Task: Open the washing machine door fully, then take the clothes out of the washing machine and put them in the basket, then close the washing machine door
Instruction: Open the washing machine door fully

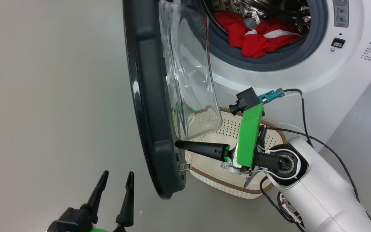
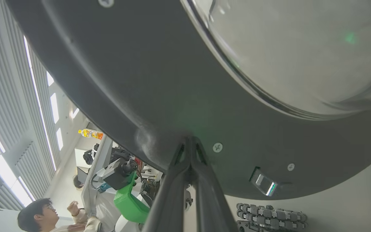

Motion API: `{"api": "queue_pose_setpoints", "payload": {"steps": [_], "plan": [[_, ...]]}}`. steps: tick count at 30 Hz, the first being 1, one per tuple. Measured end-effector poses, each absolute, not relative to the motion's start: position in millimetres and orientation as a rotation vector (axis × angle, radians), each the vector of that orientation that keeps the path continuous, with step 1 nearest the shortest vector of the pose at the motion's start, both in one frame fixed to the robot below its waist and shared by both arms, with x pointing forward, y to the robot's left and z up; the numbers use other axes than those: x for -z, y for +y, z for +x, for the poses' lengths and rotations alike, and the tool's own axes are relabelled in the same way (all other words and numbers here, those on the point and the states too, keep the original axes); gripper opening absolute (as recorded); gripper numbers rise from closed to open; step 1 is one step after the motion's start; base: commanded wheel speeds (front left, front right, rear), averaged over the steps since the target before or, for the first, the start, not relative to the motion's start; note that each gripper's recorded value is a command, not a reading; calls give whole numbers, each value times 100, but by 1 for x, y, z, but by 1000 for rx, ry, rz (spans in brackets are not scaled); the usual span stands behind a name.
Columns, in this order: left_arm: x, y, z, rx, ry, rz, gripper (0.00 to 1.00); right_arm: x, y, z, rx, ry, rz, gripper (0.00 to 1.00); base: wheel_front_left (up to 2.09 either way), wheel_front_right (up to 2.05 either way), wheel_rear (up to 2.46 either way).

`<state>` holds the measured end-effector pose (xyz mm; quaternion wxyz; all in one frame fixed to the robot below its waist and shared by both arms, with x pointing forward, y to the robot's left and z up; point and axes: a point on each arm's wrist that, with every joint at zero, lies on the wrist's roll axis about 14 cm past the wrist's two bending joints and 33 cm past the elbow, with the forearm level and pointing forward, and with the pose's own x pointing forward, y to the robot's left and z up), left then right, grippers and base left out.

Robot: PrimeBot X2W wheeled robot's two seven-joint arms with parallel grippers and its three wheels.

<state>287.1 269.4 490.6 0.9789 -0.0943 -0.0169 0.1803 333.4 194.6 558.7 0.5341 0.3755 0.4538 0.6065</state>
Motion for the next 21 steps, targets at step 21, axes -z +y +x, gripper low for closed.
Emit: {"api": "queue_pose_setpoints", "payload": {"steps": [21], "plan": [[-482,270,304,-336,-13,-201,100,-472,118,372,-1048,1027,839,100,0,0,0]]}}
